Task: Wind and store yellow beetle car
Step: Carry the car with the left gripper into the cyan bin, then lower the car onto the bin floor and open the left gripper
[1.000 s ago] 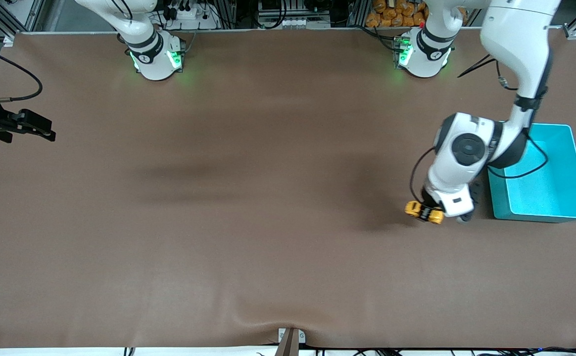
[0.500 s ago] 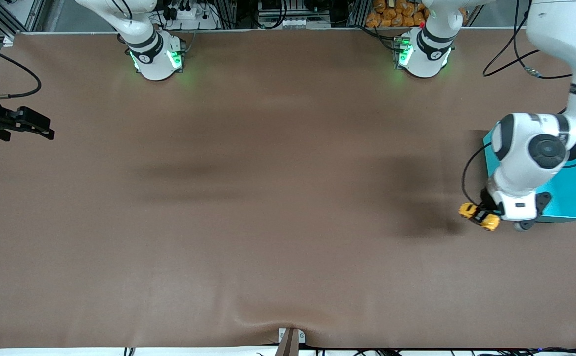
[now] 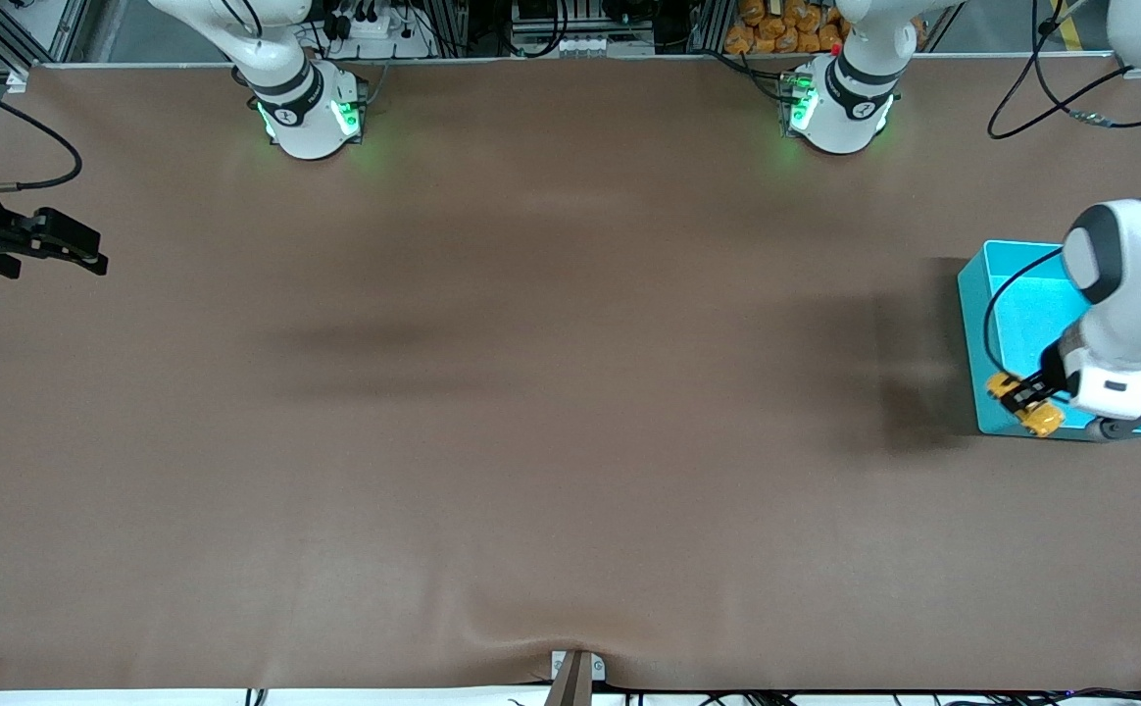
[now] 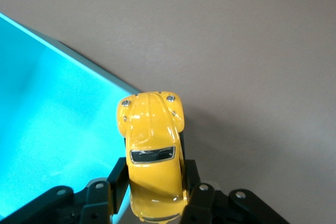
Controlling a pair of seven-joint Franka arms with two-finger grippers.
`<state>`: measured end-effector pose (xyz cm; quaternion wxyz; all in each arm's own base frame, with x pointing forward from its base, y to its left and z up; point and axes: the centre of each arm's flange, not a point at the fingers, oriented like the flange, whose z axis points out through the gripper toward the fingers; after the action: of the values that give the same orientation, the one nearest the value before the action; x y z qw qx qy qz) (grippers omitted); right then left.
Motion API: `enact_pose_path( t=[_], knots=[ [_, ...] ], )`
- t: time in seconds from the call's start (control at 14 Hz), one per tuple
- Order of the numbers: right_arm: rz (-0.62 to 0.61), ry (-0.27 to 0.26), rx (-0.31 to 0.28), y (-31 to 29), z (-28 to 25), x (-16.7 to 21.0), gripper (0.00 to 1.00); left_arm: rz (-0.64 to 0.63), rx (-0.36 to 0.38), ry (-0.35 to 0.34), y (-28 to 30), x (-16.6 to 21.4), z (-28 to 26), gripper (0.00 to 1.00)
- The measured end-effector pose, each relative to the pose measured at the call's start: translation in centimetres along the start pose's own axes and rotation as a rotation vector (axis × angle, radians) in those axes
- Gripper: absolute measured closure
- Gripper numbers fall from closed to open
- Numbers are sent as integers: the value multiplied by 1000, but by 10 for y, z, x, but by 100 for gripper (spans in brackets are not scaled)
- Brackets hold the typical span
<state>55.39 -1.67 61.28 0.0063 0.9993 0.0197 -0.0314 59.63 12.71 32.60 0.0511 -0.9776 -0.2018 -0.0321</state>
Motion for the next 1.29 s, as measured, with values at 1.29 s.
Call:
enact_pose_path(
  t=[1.29],
  knots=[
    [-8, 15, -5, -36, -7, -2, 0, 498, -156, -156, -145, -13, 112, 52]
  ],
)
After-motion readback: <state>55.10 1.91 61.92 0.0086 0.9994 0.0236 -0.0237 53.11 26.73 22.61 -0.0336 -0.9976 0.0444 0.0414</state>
